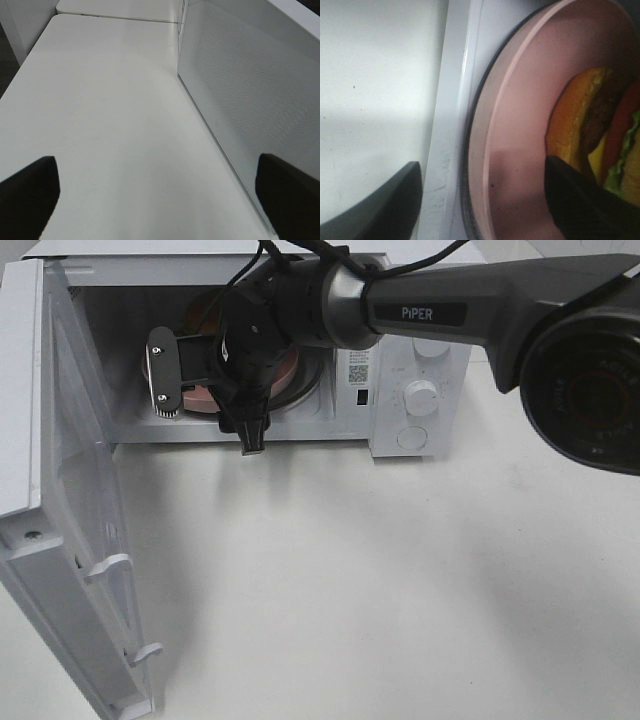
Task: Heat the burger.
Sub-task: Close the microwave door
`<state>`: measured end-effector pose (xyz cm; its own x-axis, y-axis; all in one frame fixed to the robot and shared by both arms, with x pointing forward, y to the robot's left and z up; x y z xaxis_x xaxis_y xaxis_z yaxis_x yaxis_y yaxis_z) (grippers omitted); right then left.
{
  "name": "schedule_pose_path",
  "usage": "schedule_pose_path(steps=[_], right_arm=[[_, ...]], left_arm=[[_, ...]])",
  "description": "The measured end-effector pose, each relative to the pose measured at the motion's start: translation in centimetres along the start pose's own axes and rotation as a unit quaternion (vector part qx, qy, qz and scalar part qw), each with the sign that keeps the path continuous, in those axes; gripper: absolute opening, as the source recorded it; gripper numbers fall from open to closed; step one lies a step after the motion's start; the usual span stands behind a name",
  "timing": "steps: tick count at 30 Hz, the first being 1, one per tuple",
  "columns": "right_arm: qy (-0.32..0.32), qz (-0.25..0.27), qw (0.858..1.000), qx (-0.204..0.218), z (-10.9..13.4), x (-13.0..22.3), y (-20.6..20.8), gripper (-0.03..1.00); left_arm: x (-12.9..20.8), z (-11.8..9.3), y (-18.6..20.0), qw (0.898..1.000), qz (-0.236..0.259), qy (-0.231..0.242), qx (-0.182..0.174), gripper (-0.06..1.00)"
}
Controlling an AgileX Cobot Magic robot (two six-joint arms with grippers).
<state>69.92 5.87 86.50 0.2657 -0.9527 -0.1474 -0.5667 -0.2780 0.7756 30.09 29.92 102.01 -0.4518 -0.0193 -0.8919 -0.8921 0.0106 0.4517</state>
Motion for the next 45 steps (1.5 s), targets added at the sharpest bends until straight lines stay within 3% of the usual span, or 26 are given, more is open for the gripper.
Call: schedule_pose_path(steps=[5, 19, 31, 45], right_arm=[[0.002, -0.007, 1.0, 0.009, -0.3, -0.1, 0.8, 0.77], [0.01, -0.039, 0.999, 0.032, 0.6, 0.1, 3.7, 0.77], [0.01, -0.059, 0.998, 0.026, 4.4, 1.5, 6.8, 0.77], [-0.011, -0.088, 0.995, 0.046, 6.4, 2.6, 11.3, 0.76]], left_arm=[[0.0, 0.0, 0.0, 1.0, 0.0, 0.0, 0.0, 0.99], [0.0, 0.0, 0.0, 1.0, 0.0, 0.0, 0.0, 0.99], [0.0, 0.0, 0.0, 1.0, 0.0, 0.0, 0.0, 0.99], [0.0, 0.0, 0.0, 1.0, 0.0, 0.0, 0.0, 0.99]])
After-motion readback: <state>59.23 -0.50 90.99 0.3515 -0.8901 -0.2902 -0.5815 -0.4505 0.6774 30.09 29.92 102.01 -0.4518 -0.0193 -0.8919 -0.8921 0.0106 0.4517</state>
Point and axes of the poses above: a point on each arm's last joint axis where the gripper is mounted, y pointing back along that axis away from the gripper, z along the wrist's bending axis when the last joint is at zero, x = y × z, the point moved 8 cm from there along -y, pointing out along that axis toward the gripper, and after that the axes turned 2 degrees about -y, right-handed, at the moved point
